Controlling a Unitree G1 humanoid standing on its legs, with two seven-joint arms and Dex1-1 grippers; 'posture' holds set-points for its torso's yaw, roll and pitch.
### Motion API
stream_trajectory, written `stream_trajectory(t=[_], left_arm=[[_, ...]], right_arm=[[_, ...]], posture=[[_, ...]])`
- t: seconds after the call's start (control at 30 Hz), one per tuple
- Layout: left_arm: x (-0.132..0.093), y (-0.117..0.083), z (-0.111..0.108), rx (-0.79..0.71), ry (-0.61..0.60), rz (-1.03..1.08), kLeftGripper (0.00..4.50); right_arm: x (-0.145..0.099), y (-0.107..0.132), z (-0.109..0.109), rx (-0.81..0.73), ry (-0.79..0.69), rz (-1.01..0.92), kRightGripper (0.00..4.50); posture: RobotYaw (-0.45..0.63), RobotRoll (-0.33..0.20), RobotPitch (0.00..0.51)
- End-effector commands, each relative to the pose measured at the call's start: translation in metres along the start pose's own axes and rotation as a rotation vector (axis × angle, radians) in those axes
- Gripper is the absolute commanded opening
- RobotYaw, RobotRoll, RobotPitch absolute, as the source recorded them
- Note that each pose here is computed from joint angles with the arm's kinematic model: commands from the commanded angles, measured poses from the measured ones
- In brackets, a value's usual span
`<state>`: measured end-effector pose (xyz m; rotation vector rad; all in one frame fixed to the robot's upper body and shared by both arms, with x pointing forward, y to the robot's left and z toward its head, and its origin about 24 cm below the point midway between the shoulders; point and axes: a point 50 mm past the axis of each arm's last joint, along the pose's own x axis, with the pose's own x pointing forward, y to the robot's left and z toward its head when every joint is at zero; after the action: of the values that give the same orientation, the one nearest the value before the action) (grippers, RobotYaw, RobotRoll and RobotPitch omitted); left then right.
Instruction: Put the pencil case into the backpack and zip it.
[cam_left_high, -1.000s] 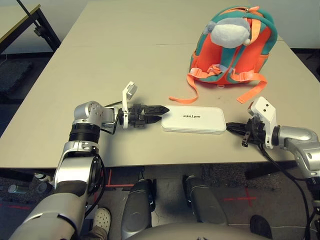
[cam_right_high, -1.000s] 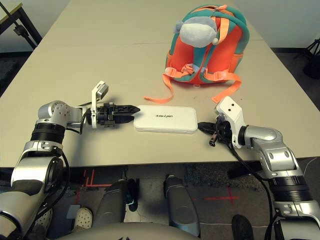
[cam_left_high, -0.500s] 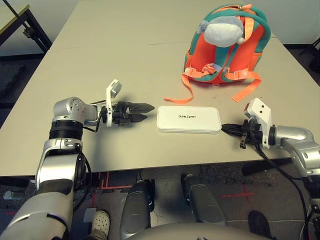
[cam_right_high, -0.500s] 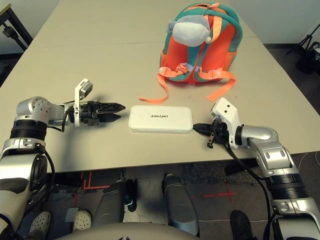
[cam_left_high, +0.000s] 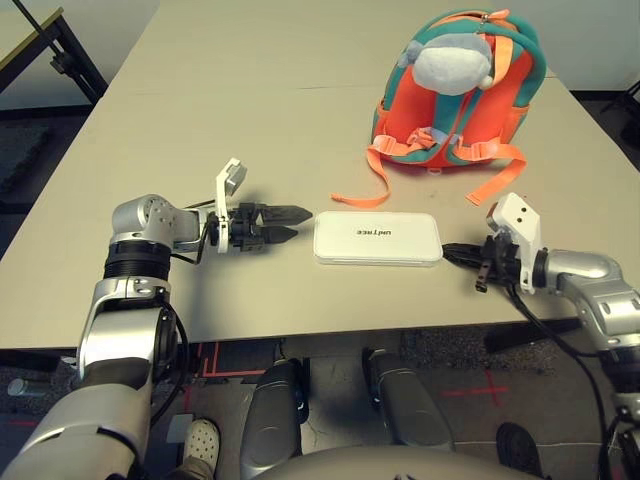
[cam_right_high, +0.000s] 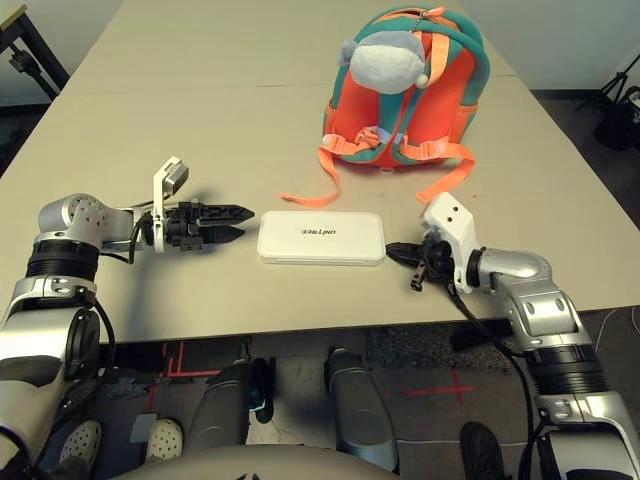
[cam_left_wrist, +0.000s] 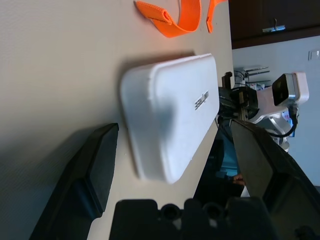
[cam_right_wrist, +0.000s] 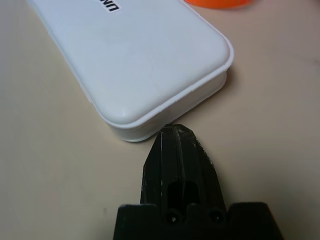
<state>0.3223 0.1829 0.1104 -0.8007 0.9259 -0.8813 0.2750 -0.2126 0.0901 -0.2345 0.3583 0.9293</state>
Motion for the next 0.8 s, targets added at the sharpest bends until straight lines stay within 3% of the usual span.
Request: stream_trajectory(t=[0.03, 0.57, 0.67, 0.8], left_arm=[[0.013, 0.012, -0.016, -0.051, 0.071, 0.051, 4.5], [0.019, 0.013, -0.02, -0.024, 0.054, 0.055, 4.5], [0.018, 0.016, -0.014, -0.023, 0.011, 0.074, 3.87], [0.016, 0.012, -0.008, 0.006, -0.027, 0.063, 2.23]], right_arm=[[0.016, 0.011, 0.008, -0.009, -0.016, 0.046, 0.02], [0.022, 0.013, 0.013, -0.017, -0.023, 0.06, 0.02], [0.02, 0.012, 0.011, -0.018, -0.017, 0.054, 0.0], [0.019, 0.009, 0.01, -0.019, -0.01, 0.045, 0.0]], posture=[[-0.11, 0.0, 0.19], [-0.11, 0.0, 0.192], [-0.11, 0.0, 0.193], [-0.11, 0.0, 0.195]])
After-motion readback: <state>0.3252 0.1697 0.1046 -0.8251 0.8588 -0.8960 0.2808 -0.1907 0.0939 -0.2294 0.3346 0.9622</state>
